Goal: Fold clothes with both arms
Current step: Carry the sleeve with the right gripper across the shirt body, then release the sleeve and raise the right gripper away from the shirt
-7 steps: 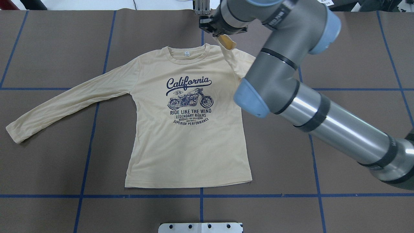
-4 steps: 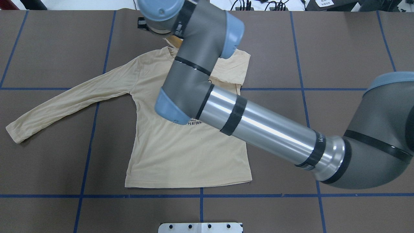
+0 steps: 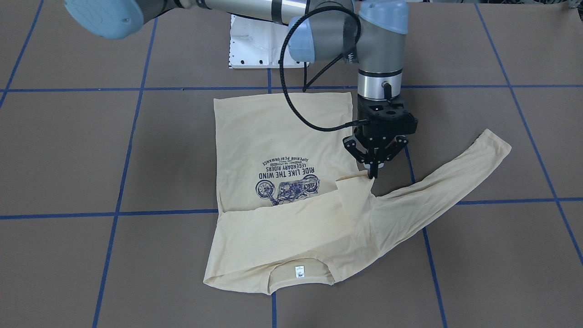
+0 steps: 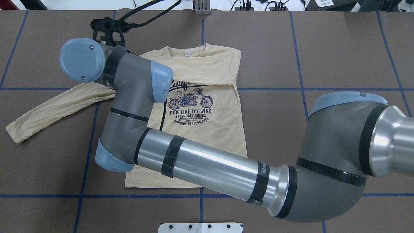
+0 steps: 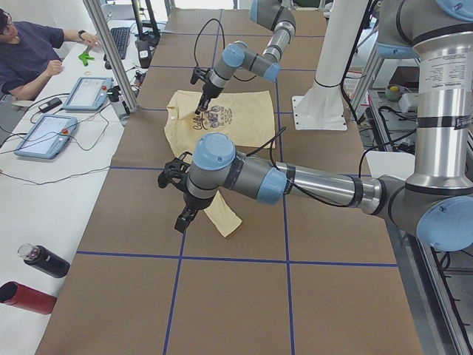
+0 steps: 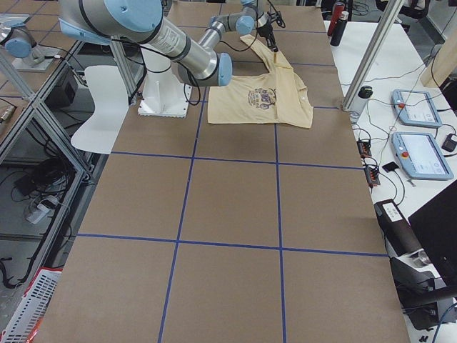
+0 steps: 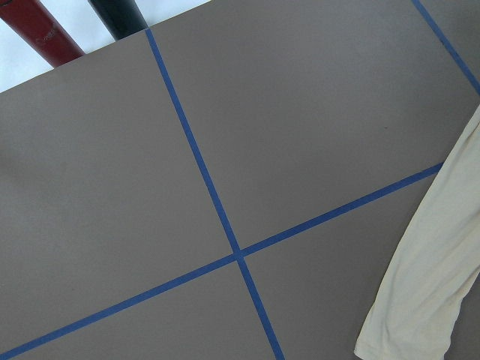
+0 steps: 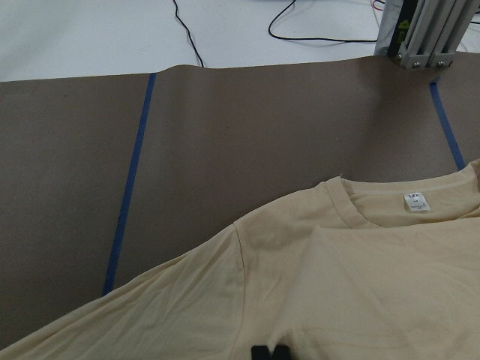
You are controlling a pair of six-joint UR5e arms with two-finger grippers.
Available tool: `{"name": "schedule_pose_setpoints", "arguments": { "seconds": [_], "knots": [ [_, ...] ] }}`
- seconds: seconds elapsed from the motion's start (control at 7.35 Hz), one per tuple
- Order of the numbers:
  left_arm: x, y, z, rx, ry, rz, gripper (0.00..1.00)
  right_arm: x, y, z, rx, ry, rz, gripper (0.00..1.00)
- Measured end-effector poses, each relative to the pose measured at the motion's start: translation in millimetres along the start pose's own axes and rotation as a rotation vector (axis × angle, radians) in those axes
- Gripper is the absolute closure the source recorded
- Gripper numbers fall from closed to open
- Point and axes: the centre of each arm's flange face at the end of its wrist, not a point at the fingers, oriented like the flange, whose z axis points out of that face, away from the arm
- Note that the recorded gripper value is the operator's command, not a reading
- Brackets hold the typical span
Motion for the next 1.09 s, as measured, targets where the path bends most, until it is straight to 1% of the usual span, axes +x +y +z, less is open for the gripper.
{"name": "schedule_pose_setpoints", "arguments": {
  "seconds": [0.14,0.41,0.68,0.82,0.95,1.09],
  "knots": [
    [0,0,0,0.0,0.0,0.0,0.0,-8,4,2,-0.003,0.011,0.013,0.01],
    [1,0,0,0.002,0.004,0.001,0.0,-19,2,-4,-0.002,0.006,0.071,0.01],
    [2,-1,0,0.004,0.014,0.003,0.0,-24,-5,-11,-0.006,0.0,0.098,0.0],
    [3,-2,-1,0.011,0.015,0.012,0.0,-17,-18,-9,-0.037,0.009,0.107,0.0],
    [7,-5,-3,0.033,0.015,0.038,0.0,2,-38,-3,-0.106,0.042,0.114,0.0],
    [15,-10,0,0.051,0.021,0.078,0.0,35,-59,0,-0.178,0.081,0.109,0.0]
  ]
}}
